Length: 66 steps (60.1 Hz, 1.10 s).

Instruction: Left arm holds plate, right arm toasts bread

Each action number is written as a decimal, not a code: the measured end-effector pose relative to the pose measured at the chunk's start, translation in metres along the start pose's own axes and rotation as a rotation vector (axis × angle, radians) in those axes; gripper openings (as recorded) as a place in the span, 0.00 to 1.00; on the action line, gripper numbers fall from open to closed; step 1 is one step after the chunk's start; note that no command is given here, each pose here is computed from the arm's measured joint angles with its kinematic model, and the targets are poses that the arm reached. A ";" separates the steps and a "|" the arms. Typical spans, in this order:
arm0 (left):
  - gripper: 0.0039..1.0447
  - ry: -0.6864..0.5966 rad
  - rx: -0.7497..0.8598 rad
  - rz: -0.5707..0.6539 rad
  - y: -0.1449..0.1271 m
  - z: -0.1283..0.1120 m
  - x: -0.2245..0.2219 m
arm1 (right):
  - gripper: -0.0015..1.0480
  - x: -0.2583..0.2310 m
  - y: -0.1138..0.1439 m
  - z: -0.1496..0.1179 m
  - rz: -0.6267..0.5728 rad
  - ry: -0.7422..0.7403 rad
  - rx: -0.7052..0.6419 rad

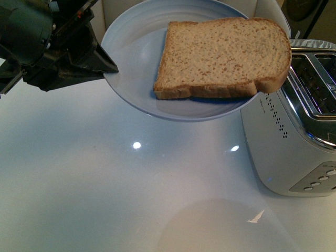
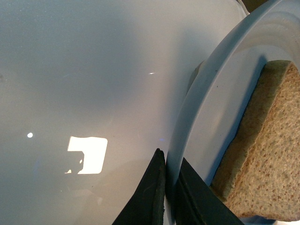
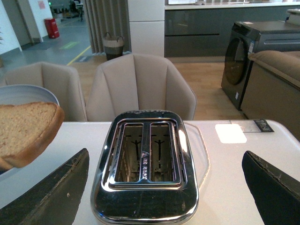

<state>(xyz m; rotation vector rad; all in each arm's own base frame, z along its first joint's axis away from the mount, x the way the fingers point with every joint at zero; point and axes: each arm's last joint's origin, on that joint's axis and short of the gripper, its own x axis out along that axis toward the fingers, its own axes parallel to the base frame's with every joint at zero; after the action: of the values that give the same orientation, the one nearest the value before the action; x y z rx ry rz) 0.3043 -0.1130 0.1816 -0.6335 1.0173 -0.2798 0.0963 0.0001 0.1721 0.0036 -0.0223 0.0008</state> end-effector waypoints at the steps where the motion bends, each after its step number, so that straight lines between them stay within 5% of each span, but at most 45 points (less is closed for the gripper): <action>1: 0.03 -0.002 0.001 -0.001 -0.002 0.000 0.000 | 0.92 0.000 0.000 0.000 0.000 0.000 0.000; 36: 0.03 0.016 -0.001 -0.059 -0.037 -0.004 0.003 | 0.92 0.000 0.000 0.000 0.000 0.000 0.000; 47: 0.03 0.018 -0.001 -0.055 -0.037 -0.005 0.004 | 0.92 0.003 0.003 -0.013 -0.091 0.526 0.289; 66: 0.03 0.021 -0.003 -0.051 -0.037 -0.005 0.005 | 0.92 0.069 0.007 0.029 0.167 0.448 0.624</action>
<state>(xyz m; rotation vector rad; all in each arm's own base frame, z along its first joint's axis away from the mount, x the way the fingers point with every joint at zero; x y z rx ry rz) 0.3048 -0.1465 0.1989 -0.6607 1.0232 -0.3302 0.1645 0.0075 0.2029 0.6254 0.4268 0.1754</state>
